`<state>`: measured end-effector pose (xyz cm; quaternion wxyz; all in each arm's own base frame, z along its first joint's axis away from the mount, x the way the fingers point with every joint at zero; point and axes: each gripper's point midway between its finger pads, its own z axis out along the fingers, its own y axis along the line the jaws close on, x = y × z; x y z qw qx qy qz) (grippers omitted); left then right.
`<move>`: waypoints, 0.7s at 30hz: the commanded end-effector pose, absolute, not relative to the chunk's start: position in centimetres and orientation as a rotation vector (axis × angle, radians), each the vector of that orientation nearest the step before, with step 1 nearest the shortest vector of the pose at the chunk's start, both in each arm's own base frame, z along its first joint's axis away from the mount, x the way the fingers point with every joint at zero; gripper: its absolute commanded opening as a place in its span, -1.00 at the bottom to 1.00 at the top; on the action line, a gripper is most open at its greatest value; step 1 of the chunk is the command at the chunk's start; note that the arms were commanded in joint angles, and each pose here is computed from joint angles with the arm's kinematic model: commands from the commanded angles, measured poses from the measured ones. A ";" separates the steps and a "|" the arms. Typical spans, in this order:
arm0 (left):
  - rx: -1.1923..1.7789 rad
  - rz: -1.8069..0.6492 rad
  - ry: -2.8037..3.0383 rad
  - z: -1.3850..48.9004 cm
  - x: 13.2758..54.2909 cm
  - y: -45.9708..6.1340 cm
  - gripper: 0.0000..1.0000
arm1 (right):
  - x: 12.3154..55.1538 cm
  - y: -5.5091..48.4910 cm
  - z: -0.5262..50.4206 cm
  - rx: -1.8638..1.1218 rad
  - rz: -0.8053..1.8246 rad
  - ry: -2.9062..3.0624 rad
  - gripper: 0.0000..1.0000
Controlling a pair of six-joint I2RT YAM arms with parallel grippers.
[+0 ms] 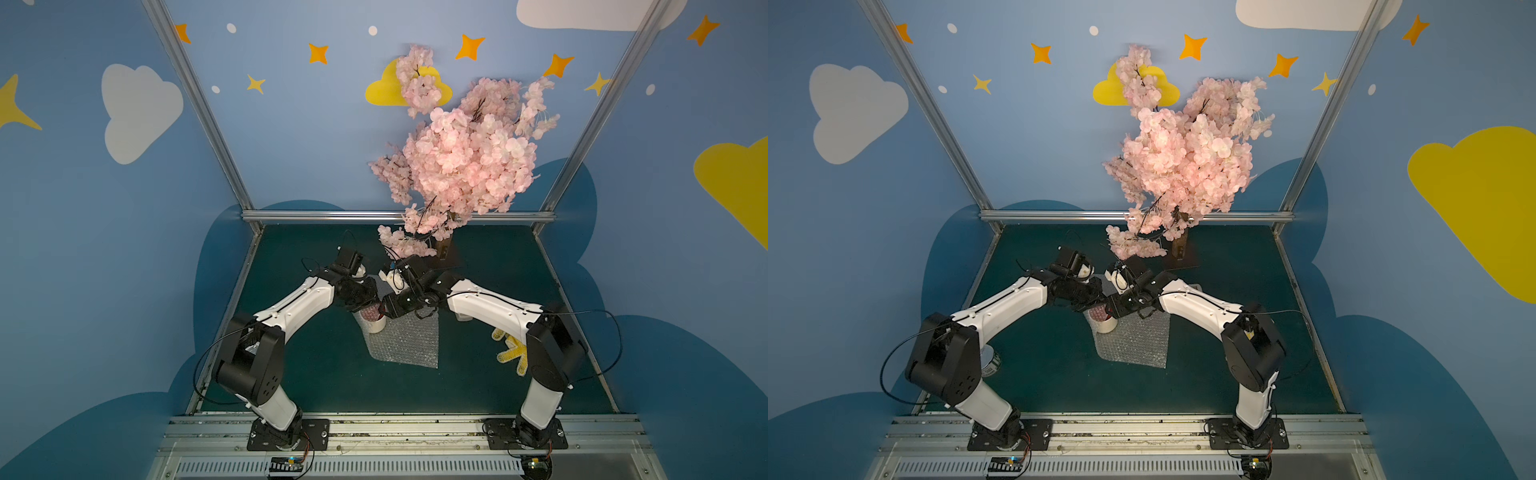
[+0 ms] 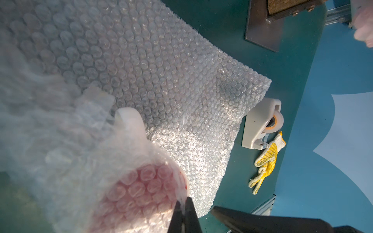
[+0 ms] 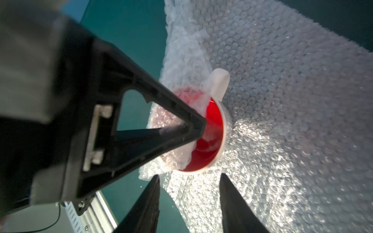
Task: Wrap mugs in bubble wrap
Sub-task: Wrap the mug in bubble wrap.
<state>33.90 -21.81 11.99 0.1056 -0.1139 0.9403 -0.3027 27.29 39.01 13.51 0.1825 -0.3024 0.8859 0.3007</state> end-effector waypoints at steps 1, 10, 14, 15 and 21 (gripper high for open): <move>-0.327 -0.923 2.711 13.7 34.4 -21.9 -0.95 | 27.1 40.6 15.1 -0.865 0.985 2.422 -0.14; -0.363 -0.937 2.665 14.5 34.0 -21.2 -0.95 | 27.7 40.9 13.4 -0.828 0.980 2.452 -0.23; -0.370 -0.944 2.678 14.5 33.8 -21.1 -0.95 | 28.1 40.8 12.7 -0.802 0.957 2.462 -0.28; -0.370 -0.939 2.672 14.6 33.8 -21.0 -0.95 | 28.2 40.6 12.4 -0.789 0.944 2.471 -0.29; -0.379 -0.962 2.665 14.6 33.8 -21.1 -0.95 | 28.9 40.7 11.9 -0.739 0.943 2.468 -0.39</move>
